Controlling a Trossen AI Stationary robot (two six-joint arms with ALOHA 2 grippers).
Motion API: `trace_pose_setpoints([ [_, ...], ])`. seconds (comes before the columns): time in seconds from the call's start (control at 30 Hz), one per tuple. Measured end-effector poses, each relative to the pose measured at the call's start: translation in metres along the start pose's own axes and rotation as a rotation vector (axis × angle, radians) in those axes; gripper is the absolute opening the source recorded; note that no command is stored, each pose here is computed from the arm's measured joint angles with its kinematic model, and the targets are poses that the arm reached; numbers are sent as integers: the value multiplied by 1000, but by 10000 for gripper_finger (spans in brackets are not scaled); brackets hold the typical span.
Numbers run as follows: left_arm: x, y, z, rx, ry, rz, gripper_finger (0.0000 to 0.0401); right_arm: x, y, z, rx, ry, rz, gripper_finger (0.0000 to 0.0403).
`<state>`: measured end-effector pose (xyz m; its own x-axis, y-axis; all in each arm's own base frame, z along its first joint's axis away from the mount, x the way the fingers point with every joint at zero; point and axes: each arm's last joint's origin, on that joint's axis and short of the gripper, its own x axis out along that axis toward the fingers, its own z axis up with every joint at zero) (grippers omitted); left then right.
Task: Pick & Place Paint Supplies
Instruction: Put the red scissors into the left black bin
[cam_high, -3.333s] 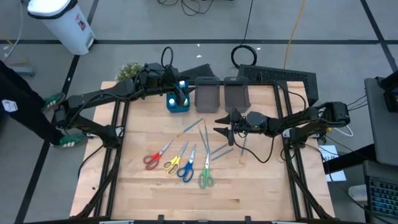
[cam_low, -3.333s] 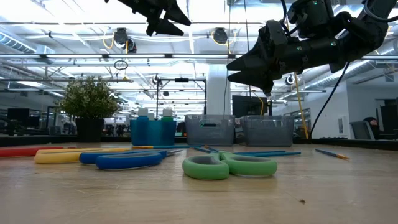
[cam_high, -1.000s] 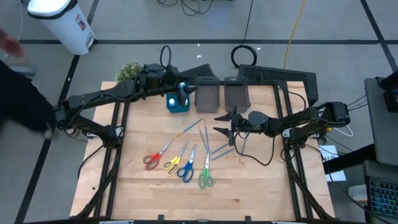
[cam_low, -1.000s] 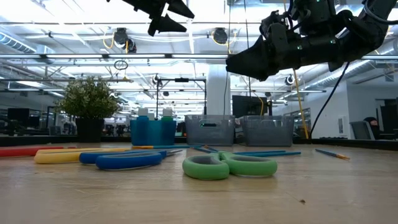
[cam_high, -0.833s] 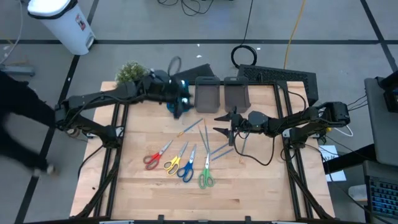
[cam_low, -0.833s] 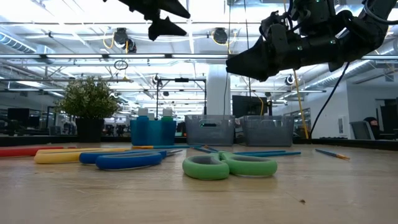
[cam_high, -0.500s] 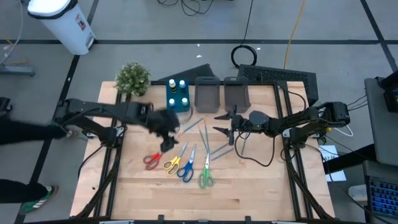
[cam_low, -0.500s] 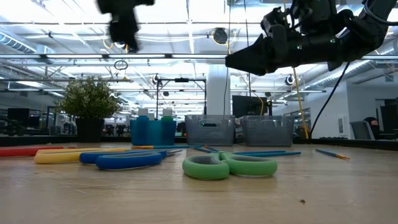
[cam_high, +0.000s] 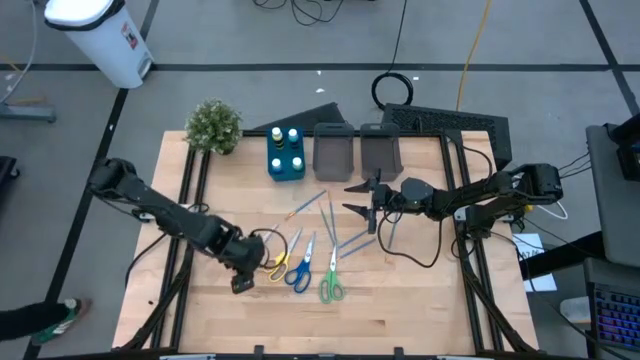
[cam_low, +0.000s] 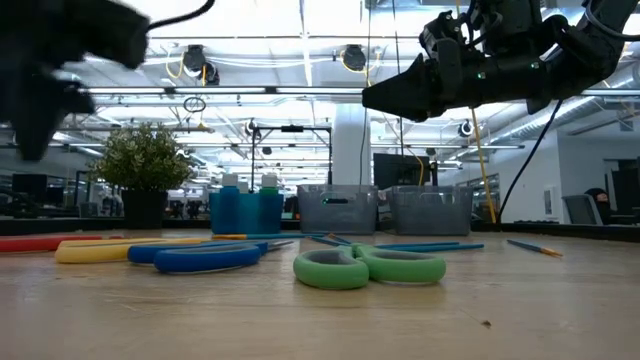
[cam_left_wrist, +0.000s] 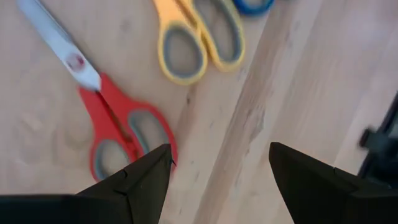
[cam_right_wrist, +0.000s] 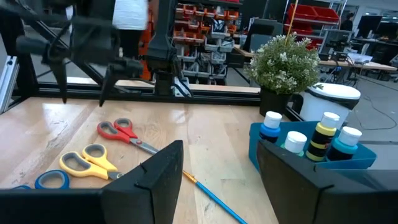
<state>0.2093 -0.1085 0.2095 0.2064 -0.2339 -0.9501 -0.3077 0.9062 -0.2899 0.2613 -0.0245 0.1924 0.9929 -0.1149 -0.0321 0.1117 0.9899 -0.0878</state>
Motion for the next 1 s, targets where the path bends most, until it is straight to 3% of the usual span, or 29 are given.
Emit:
trace_pose_setpoints([
  [0.37, 46, 18, -25, 35, -46, -15, 280, 0, 0, 0, 9, 0, 0, 196],
  [0.83, 68, 44, -41, -46, -48, 53, 278, 0, 0, 0, 24, 0, 0, 196],
  [1.0, 69, 47, -44, -59, -40, 71, 236, 0, 0, 0, 23, 0, -1, 196],
])
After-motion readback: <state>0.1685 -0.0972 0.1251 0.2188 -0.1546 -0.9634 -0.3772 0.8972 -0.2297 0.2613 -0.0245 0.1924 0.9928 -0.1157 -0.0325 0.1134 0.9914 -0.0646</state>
